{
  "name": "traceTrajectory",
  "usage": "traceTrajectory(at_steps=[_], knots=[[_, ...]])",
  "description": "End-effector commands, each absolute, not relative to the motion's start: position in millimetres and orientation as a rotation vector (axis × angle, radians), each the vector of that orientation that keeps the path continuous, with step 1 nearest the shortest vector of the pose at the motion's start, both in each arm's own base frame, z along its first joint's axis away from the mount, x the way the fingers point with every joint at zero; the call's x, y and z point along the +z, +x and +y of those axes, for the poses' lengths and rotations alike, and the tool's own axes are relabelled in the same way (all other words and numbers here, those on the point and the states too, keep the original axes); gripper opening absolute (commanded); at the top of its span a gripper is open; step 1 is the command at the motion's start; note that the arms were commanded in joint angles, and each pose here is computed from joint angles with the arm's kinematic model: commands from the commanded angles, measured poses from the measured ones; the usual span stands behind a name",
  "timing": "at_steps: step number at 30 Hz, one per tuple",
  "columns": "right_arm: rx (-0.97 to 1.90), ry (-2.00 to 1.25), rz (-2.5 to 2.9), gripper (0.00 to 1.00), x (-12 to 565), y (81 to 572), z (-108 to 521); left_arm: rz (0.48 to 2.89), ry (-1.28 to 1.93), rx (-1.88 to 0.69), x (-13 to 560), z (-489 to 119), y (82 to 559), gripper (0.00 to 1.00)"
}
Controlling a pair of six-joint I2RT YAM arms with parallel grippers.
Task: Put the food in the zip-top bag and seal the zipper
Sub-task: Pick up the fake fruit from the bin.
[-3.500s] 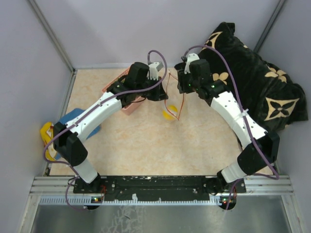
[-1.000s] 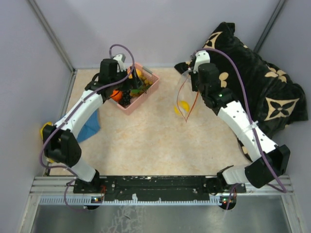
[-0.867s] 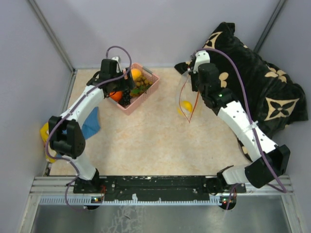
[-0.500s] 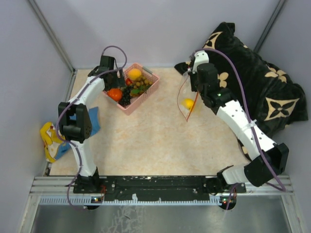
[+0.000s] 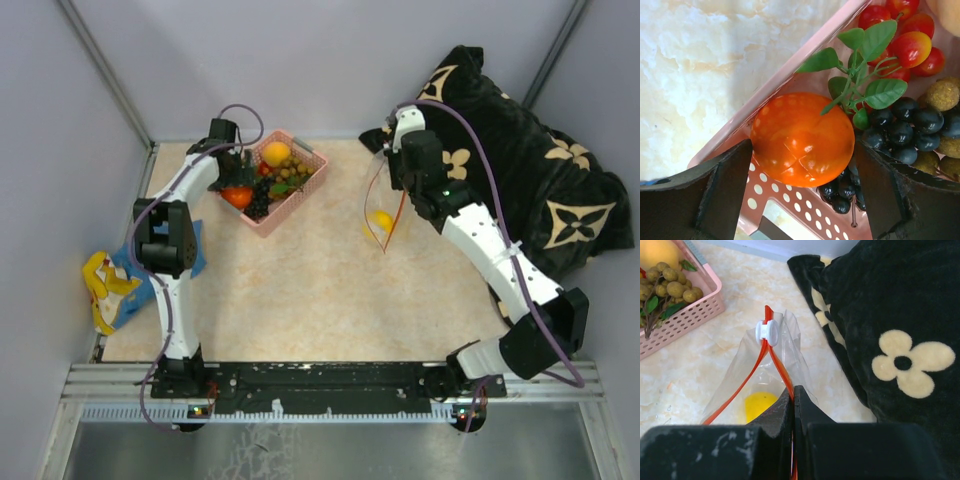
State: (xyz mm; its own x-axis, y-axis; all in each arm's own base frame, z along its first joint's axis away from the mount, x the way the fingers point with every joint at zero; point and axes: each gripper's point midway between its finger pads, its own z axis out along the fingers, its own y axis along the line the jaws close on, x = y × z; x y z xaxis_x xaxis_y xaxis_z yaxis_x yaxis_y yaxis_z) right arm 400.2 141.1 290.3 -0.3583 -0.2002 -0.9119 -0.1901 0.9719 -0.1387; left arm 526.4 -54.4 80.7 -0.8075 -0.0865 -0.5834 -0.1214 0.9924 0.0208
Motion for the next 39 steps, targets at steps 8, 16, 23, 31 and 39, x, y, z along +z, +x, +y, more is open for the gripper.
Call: traceTrajectory(at_steps=[8, 16, 23, 31, 39], knots=[[0.022, -0.272, 1.874, 0.00, 315, 409, 151, 2.659, -0.105, 0.046, 42, -57, 511, 0.92], [0.032, -0.272, 1.876, 0.00, 314, 409, 152, 2.696, -0.096, 0.010, 30, -62, 506, 0.94], [0.039, -0.270, 1.873, 0.00, 314, 408, 152, 2.739, -0.092, -0.024, 15, -67, 501, 0.95], [0.046, -0.260, 1.870, 0.00, 314, 406, 151, 2.738, -0.090, -0.077, 16, -74, 502, 0.88], [0.043, -0.250, 1.855, 0.00, 321, 402, 148, 2.638, -0.109, -0.134, 62, -80, 507, 0.67]])
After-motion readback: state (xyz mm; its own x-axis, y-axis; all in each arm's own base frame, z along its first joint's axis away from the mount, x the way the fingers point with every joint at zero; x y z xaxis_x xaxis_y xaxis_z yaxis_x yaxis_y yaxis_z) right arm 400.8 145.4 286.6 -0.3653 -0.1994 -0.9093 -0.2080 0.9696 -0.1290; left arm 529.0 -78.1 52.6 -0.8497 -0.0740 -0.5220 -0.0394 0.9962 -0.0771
